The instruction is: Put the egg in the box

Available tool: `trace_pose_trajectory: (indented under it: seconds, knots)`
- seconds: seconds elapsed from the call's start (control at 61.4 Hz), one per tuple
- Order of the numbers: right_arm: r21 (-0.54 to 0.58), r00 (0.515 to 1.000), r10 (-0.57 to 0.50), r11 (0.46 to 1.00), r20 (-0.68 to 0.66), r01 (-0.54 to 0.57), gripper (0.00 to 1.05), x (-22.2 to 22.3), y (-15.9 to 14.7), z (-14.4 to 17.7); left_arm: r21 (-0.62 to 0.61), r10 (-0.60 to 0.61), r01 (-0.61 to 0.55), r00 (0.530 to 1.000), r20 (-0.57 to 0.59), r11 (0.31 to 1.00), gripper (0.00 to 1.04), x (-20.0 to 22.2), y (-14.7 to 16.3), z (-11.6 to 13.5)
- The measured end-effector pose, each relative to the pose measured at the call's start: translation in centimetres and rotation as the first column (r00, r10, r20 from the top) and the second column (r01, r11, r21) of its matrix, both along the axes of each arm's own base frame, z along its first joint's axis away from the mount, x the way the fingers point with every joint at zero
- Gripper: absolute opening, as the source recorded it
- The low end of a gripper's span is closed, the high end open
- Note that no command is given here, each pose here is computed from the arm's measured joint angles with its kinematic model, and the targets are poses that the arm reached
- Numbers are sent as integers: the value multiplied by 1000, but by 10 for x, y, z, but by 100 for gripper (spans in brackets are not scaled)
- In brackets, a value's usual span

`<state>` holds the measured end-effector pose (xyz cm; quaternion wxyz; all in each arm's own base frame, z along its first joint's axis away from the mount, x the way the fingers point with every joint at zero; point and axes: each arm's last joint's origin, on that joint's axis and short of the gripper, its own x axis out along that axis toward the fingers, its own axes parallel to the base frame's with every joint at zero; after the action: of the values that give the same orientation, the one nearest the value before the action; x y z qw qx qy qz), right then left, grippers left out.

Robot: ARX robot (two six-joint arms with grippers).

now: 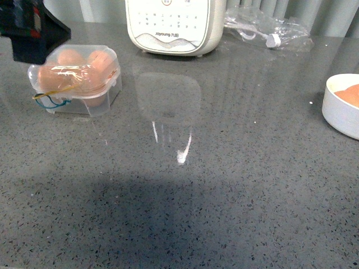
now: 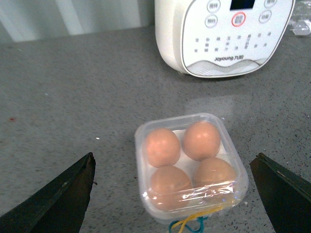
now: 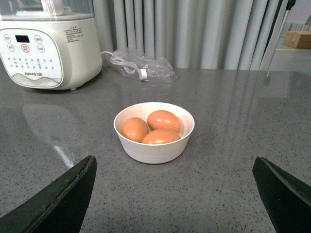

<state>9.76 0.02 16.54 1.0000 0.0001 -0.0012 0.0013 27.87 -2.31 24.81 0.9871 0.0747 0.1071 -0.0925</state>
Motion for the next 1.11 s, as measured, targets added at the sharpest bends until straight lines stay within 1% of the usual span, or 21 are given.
trace_pose_trajectory:
  seconds: [0.13,0.309,0.391,0.439,0.521,0.635,0.7,0.814,0.863,0.911,0.944,0.96,0.993,1.042,1.058,1.074,1.107]
  knots:
    - [0,1000,0,1000,0,0,97,0,0,0,32,30,-31,999,34,999,98,-27,10,11]
    - [0,1000,0,1000,0,0,97,0,0,0,101,69,-75,996,59,992,98,-74,22,16]
    - [0,1000,0,1000,0,0,97,0,0,0,106,69,-76,995,69,991,98,-95,27,17]
    - [0,1000,0,1000,0,0,97,0,0,0,101,76,-83,995,65,991,98,-109,31,13]
    - [0,1000,0,1000,0,0,97,0,0,0,111,129,-131,991,23,985,98,-135,40,-6]
    - [0,1000,0,1000,0,0,97,0,0,0,117,159,-156,987,-25,981,98,-151,47,-26]
    - [0,1000,0,1000,0,0,97,0,0,0,115,176,-171,984,-34,978,98,-154,52,-31]
    - [0,1000,0,1000,0,0,97,0,0,0,108,204,-201,979,-15,974,97,-158,60,-32]
    - [0,1000,0,1000,0,0,97,0,0,0,37,178,-183,978,106,982,87,-158,59,-36]
    - [0,1000,0,1000,0,0,97,0,0,0,-16,184,-184,969,163,983,80,-159,57,-39]
    - [0,1000,0,1000,0,0,97,0,0,0,-68,191,-181,962,197,981,71,-161,55,-41]
    - [0,1000,0,1000,0,0,97,0,0,0,-76,192,-180,961,199,981,69,-161,54,-42]
    - [0,1000,0,1000,0,0,97,0,0,0,-111,201,-181,957,208,977,60,-163,51,-43]
    - [0,1000,0,1000,0,0,97,0,0,0,-131,203,-178,956,211,975,49,-164,47,-47]
    - [0,1000,0,1000,0,0,97,0,0,0,-140,206,-180,957,206,974,44,-164,46,-49]
    - [0,1000,0,1000,0,0,97,0,0,0,-144,206,-179,957,204,973,42,-165,45,-50]
    - [0,1000,0,1000,0,0,97,0,0,0,-148,204,-176,959,198,973,35,-165,43,-53]
